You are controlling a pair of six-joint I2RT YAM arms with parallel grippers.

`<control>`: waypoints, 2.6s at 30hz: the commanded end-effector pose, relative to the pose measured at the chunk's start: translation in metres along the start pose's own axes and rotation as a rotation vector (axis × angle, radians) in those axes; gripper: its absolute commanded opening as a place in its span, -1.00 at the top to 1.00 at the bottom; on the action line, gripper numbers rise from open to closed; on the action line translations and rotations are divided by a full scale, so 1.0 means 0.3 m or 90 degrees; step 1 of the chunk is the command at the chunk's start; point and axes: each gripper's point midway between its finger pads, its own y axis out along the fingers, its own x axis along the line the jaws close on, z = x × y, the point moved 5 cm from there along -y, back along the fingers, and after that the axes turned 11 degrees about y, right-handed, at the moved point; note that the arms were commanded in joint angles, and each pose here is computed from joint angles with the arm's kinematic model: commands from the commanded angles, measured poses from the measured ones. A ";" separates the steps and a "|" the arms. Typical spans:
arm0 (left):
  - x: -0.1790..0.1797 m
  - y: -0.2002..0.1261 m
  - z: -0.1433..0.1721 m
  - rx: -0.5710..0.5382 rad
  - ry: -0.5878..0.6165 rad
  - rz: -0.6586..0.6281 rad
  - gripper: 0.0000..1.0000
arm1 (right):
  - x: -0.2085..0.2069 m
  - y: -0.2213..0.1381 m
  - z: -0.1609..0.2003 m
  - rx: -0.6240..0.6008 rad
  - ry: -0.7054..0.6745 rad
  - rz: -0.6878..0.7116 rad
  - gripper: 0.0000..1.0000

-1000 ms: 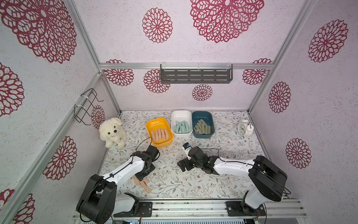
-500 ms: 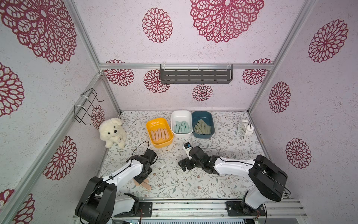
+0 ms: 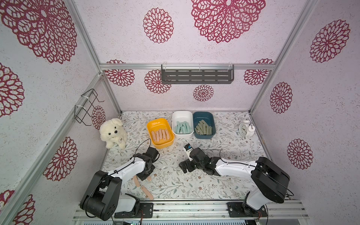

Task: Place the fruit knives into the storage box by color
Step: Pick up the fruit knife from the center of the board, then place the fruit knife in the storage box.

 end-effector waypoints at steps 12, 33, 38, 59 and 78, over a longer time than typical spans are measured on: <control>-0.082 -0.289 -0.267 -0.130 0.059 0.065 0.71 | 0.561 0.093 0.121 -0.031 -0.224 -0.148 -0.53; -0.035 -0.410 -0.358 -0.180 0.062 0.109 0.71 | 0.678 0.268 0.358 0.129 -0.345 -0.043 -0.13; -0.043 -0.418 -0.364 -0.183 0.066 0.121 0.71 | 0.612 0.274 0.375 0.158 -0.330 -0.003 0.22; -0.449 -0.411 -0.512 -0.138 0.258 0.202 0.81 | 0.090 0.099 0.258 0.133 -0.100 0.141 0.71; -0.770 -0.102 -0.664 -0.056 0.332 0.159 -0.14 | 0.072 -0.091 -0.127 0.004 -0.001 0.082 0.73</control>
